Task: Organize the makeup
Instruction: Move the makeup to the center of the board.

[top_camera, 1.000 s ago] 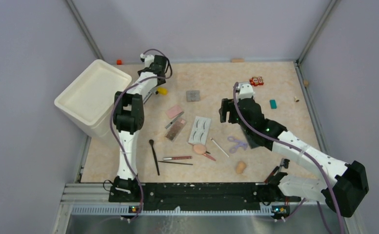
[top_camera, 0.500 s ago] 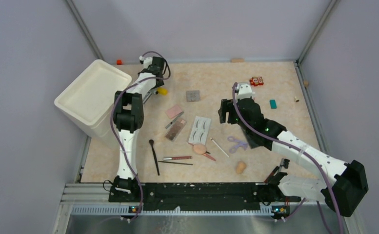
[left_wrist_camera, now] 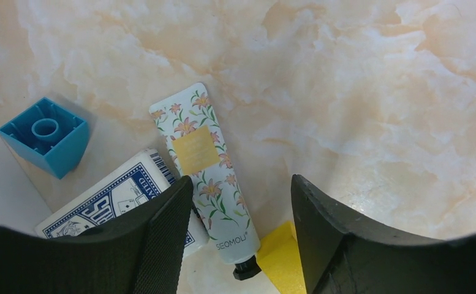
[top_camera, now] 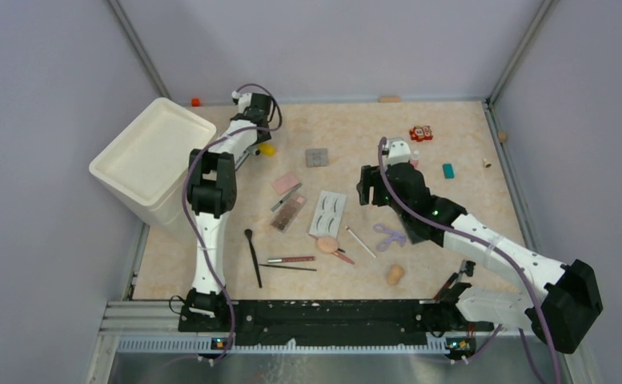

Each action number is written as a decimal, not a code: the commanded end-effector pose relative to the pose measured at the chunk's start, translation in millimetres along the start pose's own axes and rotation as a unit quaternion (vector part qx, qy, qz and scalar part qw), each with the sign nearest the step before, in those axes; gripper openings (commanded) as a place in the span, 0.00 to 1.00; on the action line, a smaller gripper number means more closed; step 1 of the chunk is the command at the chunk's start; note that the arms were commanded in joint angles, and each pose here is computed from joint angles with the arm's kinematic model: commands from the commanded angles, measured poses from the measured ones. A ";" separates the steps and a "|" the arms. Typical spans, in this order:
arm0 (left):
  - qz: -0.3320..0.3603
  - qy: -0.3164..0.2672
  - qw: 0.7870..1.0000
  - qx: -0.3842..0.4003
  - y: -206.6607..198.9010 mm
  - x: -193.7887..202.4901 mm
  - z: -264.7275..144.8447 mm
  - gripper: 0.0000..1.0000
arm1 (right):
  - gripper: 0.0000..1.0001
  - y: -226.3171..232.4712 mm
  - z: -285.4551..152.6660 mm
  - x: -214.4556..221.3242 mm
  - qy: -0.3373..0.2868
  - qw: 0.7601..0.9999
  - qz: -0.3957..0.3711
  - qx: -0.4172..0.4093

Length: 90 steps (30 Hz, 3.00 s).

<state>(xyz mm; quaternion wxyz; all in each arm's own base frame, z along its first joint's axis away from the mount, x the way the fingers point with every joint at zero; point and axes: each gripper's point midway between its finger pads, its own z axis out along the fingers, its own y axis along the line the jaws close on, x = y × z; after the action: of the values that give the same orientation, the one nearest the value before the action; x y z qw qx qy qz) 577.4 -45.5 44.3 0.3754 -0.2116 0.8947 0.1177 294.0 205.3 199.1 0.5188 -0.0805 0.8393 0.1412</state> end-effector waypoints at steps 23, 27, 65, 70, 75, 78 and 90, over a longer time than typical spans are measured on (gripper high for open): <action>0.055 0.072 0.994 0.062 -53.2 80.1 -18.3 0.43 | 0.66 -2.4 -8.2 -12.2 -0.018 1.000 0.016 -0.001; 0.086 0.092 0.987 0.098 -75.9 106.9 -35.0 0.40 | 0.66 -4.2 -10.9 -12.0 -0.020 1.000 0.017 0.001; 0.233 0.052 0.928 0.286 -124.4 182.0 -211.0 0.69 | 0.66 -30.3 -43.2 -22.0 -0.054 0.996 0.049 0.043; 0.212 -0.023 0.939 0.268 -106.7 106.1 -258.8 0.70 | 0.66 -31.1 -44.1 -21.9 -0.054 0.996 0.047 0.044; 0.127 -0.149 0.947 0.255 -44.8 18.5 -331.6 0.70 | 0.67 -33.2 -42.9 -19.9 -0.054 0.997 0.041 0.048; 0.065 -0.202 0.956 0.204 17.1 -13.3 -360.6 0.72 | 0.67 -32.5 -40.9 -17.1 -0.052 0.997 0.038 0.046; -0.107 -0.313 0.944 -0.019 242.7 -43.6 -423.4 0.77 | 0.67 -11.5 -21.9 -5.9 -0.024 0.999 0.033 0.004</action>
<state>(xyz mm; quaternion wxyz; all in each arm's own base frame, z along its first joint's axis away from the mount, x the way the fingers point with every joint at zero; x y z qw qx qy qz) 254.2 -22.5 392.5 0.6580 -0.2293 0.7161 0.0406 274.7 174.3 205.7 0.5306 -0.0390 0.8364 0.1316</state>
